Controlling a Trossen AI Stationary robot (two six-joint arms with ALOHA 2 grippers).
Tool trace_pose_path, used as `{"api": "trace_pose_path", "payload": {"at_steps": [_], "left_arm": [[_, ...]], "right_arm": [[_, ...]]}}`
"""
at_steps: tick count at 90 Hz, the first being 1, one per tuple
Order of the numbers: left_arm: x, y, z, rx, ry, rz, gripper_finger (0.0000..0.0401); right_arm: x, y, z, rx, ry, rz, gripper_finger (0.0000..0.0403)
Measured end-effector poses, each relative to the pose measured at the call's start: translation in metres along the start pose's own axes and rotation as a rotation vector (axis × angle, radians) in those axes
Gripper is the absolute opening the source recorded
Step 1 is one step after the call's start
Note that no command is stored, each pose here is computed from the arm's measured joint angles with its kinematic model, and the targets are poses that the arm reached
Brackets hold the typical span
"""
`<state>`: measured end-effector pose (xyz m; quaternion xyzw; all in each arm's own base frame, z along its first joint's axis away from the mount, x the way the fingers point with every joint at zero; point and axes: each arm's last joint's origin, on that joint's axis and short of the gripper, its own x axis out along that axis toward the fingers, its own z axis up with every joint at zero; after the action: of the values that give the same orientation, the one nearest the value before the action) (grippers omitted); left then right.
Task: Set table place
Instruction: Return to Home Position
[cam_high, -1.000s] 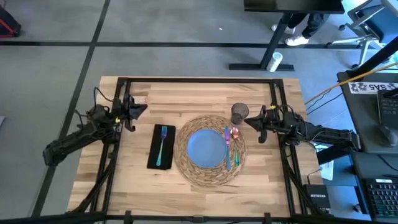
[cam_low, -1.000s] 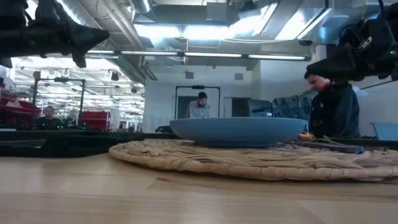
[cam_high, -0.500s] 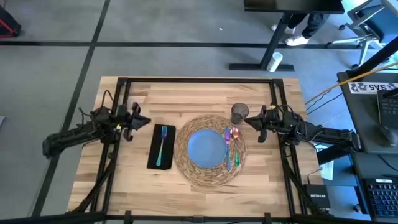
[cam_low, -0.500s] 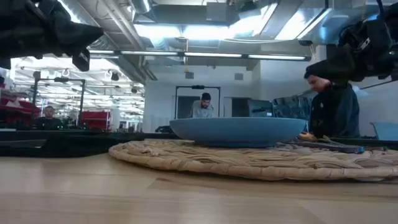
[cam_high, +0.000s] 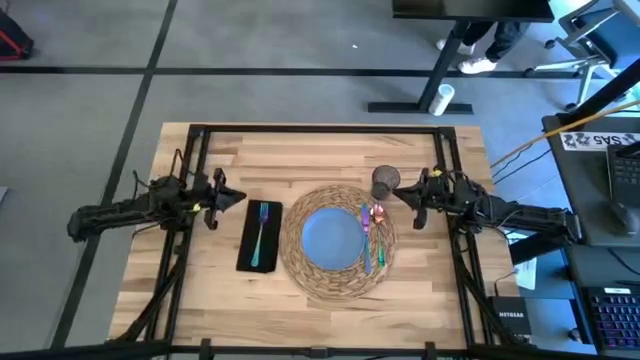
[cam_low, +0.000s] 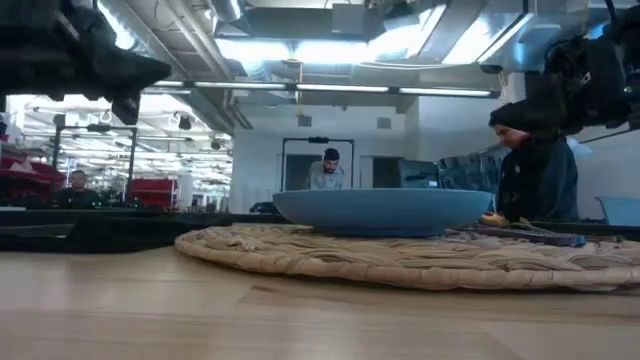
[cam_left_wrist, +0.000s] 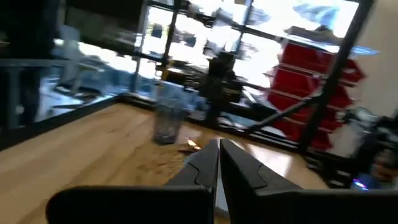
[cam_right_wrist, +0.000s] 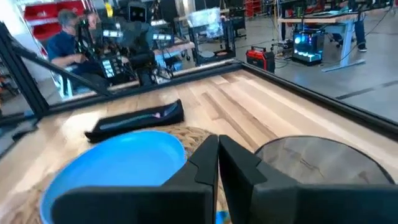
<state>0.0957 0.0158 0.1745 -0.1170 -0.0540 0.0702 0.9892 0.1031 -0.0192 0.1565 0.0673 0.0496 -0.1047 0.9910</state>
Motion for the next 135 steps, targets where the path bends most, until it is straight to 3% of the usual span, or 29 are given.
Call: {"api": "trace_pose_path", "payload": {"at_steps": [11,72,109,135], "left_arm": [[0.0,0.0,0.0,0.042,-0.005,0.04,0.0],[0.004,0.005,-0.013,0.117,0.134,0.089,0.0],[0.003,0.004,-0.009,0.196,0.092,0.112,0.0],[0.002,0.0,-0.003,0.195,0.027,0.08,0.0]], "right_arm": [[0.002,0.0,-0.003,-0.081,0.036,0.001,0.0],[0.008,-0.002,-0.012,-0.109,0.145,-0.018,0.0],[0.011,-0.002,-0.018,-0.092,0.21,-0.018,0.0],[0.008,-0.001,-0.011,-0.105,0.129,-0.009,0.0]]}}
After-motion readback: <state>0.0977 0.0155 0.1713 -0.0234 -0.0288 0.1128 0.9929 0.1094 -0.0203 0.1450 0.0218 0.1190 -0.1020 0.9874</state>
